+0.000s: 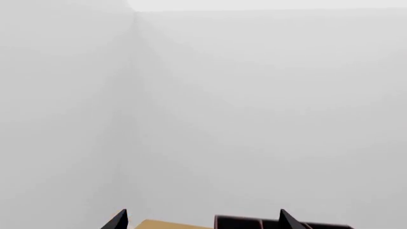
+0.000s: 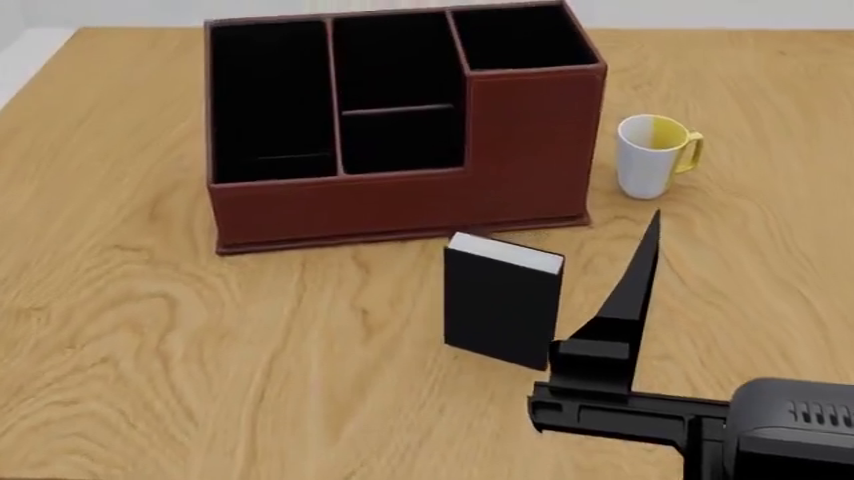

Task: Pick up the book and place it in the front compartment of the caddy.

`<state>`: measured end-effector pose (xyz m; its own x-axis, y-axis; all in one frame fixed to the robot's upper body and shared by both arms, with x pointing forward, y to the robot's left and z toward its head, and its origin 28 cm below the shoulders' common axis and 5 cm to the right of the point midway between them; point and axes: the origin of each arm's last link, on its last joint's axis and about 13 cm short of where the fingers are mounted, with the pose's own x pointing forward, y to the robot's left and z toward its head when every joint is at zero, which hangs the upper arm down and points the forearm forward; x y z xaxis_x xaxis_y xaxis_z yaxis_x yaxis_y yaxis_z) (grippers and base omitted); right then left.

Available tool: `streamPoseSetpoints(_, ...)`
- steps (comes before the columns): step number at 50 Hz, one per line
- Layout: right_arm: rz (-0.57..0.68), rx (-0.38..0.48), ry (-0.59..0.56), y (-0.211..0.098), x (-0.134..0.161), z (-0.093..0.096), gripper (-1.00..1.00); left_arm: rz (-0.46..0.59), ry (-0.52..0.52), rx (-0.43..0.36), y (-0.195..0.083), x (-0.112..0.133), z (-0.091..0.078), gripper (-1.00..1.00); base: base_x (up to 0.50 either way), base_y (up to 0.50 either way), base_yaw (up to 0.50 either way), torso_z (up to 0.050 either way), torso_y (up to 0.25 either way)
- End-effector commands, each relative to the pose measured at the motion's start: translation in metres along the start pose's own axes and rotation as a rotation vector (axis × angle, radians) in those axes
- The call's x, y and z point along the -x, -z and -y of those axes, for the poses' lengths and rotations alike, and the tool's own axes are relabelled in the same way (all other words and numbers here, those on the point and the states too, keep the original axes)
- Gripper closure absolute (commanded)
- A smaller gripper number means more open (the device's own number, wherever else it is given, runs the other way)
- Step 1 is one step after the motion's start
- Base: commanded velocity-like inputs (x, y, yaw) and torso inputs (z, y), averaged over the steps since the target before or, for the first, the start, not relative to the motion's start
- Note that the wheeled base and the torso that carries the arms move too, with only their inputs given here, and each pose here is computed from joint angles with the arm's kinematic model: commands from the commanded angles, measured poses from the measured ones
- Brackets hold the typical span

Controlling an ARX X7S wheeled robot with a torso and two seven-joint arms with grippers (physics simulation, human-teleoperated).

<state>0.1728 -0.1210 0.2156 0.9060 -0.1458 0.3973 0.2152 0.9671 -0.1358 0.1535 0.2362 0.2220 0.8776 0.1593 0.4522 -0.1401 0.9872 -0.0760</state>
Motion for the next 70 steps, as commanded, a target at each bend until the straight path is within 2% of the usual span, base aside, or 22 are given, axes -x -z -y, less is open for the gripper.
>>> streamPoseSetpoints(1,-0.001,-0.001,-0.006,0.0009,-0.0035,-0.0015,-1.0,0.001,0.007,0.0,-0.0005,-0.002,0.0015,-1.0,0.31,0.05,0.0,0.0,0.0)
streamPoseSetpoints(36,-0.002,0.001,-0.004,0.0008,-0.0027,0.0,-1.0,-0.001,0.011,0.007,0.0016,-0.0023,0.0016,-1.0,0.37,0.16,0.0,0.0,0.001)
streamPoseSetpoints(70,-0.007,-0.003,0.01,0.0018,0.0008,0.0024,-1.0,-0.004,0.009,0.011,0.0034,-0.0009,0.0016,-1.0,0.38,0.01,0.0,0.0,0.002)
